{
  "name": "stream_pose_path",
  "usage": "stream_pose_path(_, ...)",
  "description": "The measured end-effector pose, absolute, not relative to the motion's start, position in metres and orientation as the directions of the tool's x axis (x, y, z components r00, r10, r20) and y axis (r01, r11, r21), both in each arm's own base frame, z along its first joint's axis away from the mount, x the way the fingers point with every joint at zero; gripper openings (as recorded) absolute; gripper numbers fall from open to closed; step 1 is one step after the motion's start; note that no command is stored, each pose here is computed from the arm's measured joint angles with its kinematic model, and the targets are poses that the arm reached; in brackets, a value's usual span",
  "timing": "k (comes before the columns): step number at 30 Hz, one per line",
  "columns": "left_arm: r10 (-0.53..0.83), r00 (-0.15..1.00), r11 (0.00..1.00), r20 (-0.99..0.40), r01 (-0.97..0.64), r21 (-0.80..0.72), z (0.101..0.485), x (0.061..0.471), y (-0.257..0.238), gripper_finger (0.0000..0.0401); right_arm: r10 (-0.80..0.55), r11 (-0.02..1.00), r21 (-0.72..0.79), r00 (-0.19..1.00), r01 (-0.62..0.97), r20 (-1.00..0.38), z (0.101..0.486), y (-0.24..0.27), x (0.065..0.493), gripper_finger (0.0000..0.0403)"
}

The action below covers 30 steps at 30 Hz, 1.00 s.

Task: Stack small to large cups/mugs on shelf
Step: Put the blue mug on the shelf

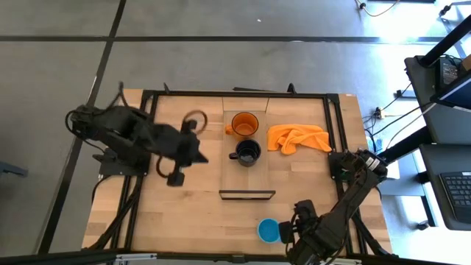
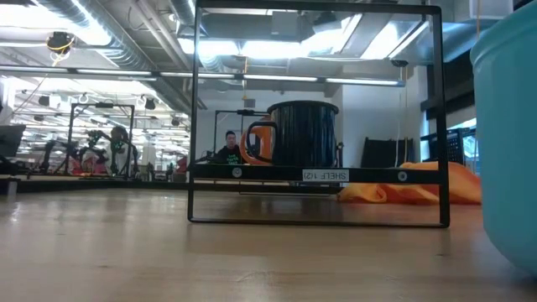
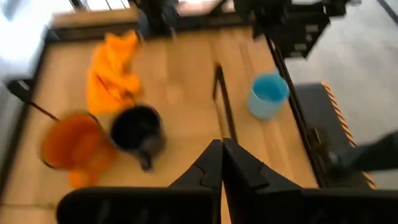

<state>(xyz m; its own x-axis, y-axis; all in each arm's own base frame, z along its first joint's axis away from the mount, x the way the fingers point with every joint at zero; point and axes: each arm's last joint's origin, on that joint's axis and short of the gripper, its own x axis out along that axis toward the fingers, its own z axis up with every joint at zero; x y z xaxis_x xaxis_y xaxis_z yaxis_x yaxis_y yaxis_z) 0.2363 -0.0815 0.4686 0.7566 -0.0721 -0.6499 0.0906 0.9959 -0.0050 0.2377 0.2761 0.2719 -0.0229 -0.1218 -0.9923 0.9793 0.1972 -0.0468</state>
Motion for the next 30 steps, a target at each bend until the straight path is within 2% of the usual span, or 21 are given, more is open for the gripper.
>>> stream_pose_path(3,-0.102,0.706,0.994,-0.701,0.095,-0.049,0.449,0.233,-0.097,0.0002,-0.105,0.195,-0.049,-0.029,0.979,-0.994,0.271,0.277,0.238,0.0004)
stream_pose_path(7,-0.175,0.69,0.983,-0.702,0.088,-0.158,0.425,0.226,-0.124,0.0001,-0.069,0.21,-0.04,-0.026,0.977,-0.997,0.27,0.283,0.235,0.0003)
stream_pose_path(12,-0.232,0.803,0.94,-0.549,0.04,-0.339,0.388,0.216,-0.188,0.0001,-0.075,0.261,-0.045,-0.026,0.964,-0.997,0.27,0.294,0.22,0.0002)
stream_pose_path(15,-0.185,0.879,0.907,-0.44,-0.02,-0.421,0.357,0.214,-0.226,0.0,-0.107,0.303,-0.075,-0.044,0.95,-0.993,0.271,0.3,0.207,0.0002)
stream_pose_path(18,-0.104,0.912,0.873,-0.397,-0.108,-0.477,0.314,0.218,-0.256,0.0,-0.152,0.344,-0.111,-0.061,0.932,-0.987,0.271,0.305,0.19,0.0002)
stream_pose_path(25,-0.082,0.897,0.777,-0.435,-0.216,-0.591,0.227,0.255,-0.302,0.0,-0.169,0.39,-0.091,-0.027,0.916,-0.985,0.266,0.316,0.178,0.0002)
stream_pose_path(30,-0.037,0.906,0.717,-0.422,-0.27,-0.643,0.192,0.282,-0.312,0.0,-0.219,0.394,-0.118,-0.032,0.911,-0.975,0.25,0.323,0.181,0.0002)
